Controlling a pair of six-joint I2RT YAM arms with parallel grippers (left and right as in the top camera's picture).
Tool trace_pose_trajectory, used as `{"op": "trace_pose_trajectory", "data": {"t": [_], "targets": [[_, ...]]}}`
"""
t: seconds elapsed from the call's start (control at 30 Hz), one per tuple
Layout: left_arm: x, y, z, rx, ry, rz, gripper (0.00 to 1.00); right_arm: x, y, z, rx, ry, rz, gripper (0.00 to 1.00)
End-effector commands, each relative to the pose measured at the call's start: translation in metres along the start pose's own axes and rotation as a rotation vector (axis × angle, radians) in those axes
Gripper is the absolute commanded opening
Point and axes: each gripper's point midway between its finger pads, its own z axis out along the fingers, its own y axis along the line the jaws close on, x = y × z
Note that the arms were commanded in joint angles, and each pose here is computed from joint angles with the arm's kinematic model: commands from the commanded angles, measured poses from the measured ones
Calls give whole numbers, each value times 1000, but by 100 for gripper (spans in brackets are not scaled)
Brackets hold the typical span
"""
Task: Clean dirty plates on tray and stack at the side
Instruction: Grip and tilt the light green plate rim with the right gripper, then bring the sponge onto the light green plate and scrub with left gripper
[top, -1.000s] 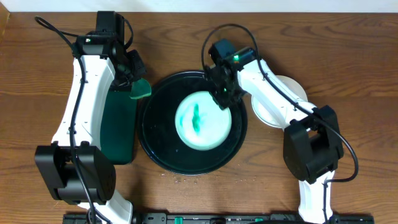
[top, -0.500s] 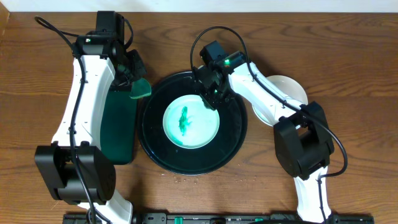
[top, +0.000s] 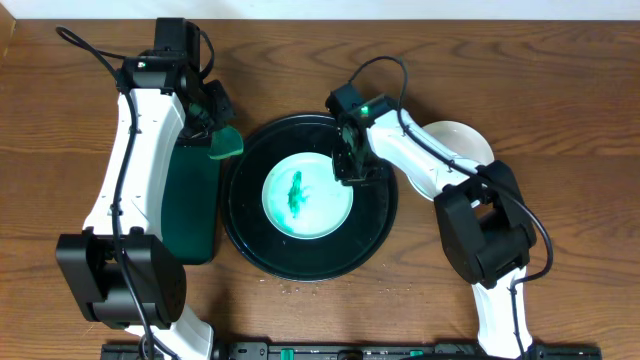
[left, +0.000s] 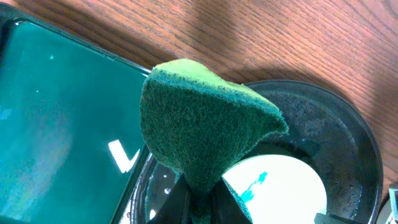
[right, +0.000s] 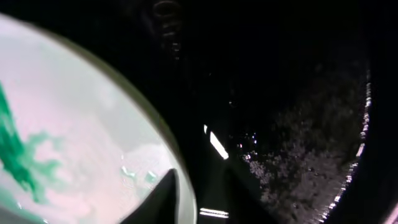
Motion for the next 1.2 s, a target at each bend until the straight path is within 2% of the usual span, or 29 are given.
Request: {"op": "trace_pose_trajectory", "data": {"t": [0.0,0.1,0.17,0.27,0.4,0.53,0.6,0.73,0.93,1.17], "targets": [[2,1,0,-5,2,-3,7,5,1,15,3,5,20,15],[5,-5,0,-1,4,12,7,8,5,23,0,0,-1,15],[11,-15,1,4,10,42,7,5,5,21,-5,-9,-6,1],[16,-23,2,7,14,71,7,-3,1,13,-14,-22,-34,1],[18,-27,2,11,17,82,7,-19,-3,2,-71,-53,-163,1],[28,-27,10,3,43,118,7,-18,6,4,-157,-35,-274,1],[40,-29,18,3,77,145,7,-18,8,7,-156,-34,-272,1],[66,-40,37,36,134,194,7,-21,-1,9,-111,-38,-121,1],[103,-62,67,77,165,323,7,-19,-1,16,-108,-33,-108,1],[129,-58,111,72,242,333,7,-18,3,17,-107,-39,-124,1]]}}
